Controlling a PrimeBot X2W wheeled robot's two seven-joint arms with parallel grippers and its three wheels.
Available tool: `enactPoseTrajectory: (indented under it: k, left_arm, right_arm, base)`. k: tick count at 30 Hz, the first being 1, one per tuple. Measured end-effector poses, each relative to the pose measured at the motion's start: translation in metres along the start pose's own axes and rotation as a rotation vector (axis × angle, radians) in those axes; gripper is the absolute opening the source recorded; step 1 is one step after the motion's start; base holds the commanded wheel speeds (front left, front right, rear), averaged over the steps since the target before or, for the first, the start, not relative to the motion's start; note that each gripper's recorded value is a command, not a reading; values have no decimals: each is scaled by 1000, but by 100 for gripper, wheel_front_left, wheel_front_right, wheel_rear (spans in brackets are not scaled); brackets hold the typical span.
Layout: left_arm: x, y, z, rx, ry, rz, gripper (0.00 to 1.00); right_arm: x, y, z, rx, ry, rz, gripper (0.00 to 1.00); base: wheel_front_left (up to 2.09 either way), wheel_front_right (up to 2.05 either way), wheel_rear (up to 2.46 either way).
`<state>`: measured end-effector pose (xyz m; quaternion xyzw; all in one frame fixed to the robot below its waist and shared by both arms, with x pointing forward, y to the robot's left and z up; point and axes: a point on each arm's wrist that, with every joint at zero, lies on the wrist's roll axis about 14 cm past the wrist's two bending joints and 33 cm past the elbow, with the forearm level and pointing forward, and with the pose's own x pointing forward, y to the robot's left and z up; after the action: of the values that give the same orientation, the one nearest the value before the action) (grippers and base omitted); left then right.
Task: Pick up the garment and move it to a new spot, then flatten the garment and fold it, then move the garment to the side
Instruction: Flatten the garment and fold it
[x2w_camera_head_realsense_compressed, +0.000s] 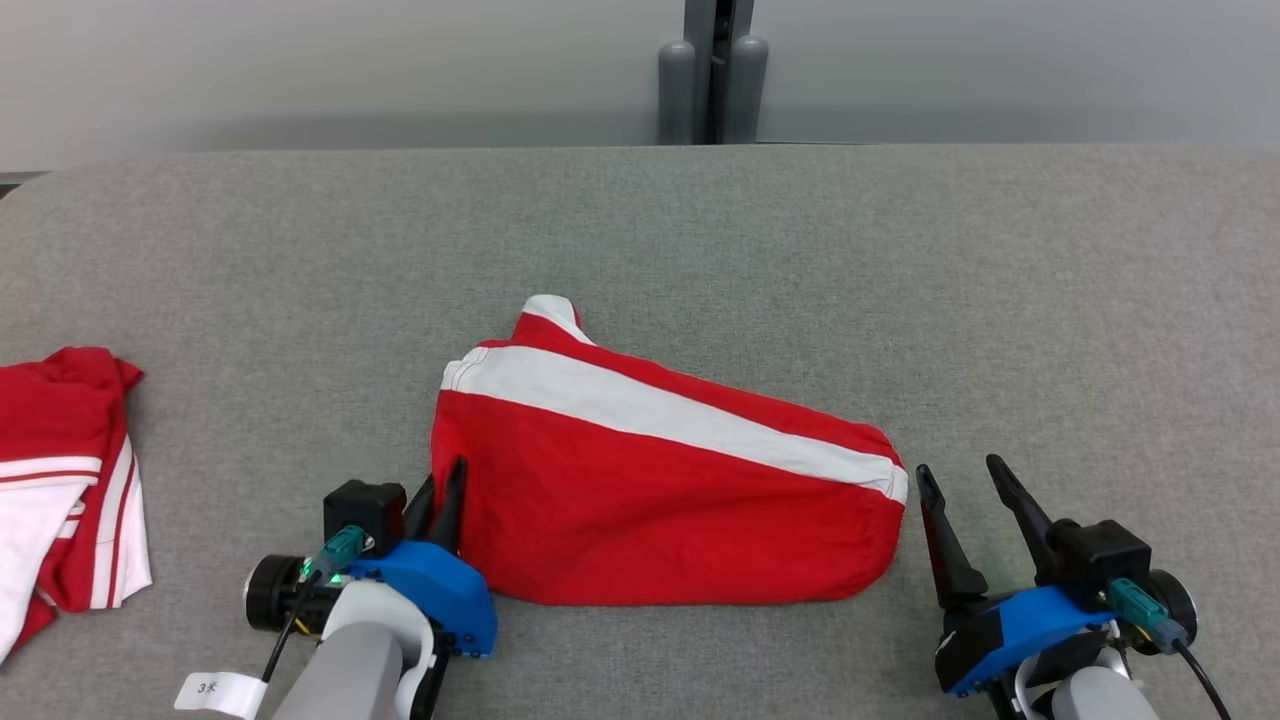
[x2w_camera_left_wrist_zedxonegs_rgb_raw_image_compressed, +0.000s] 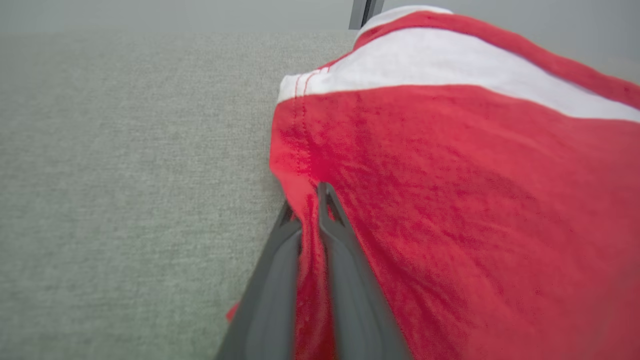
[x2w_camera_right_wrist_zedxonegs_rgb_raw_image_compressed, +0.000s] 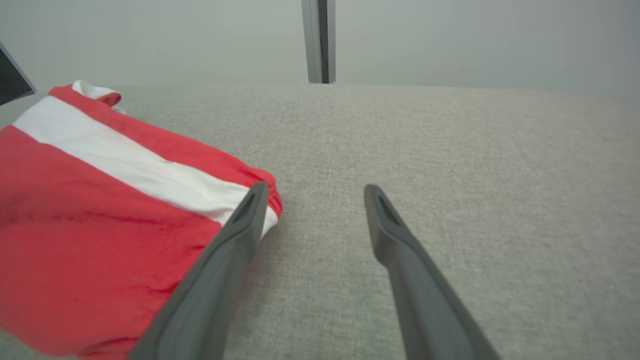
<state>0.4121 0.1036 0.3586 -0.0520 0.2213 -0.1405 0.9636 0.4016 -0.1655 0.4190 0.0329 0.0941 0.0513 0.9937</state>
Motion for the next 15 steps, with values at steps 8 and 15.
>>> enactPoseTrajectory:
  k: [8,15]
  left_arm:
    - [-18,-5,46,-3,-172,-5,0]
    - [-65,-10,47,-28,-254,18,0]
  right_arm:
    - [-4,8,5,17,-13,17,100]
    - [-26,15,9,44,-30,27,100]
  base:
    - [0,0,0]
    - [0,0,0]
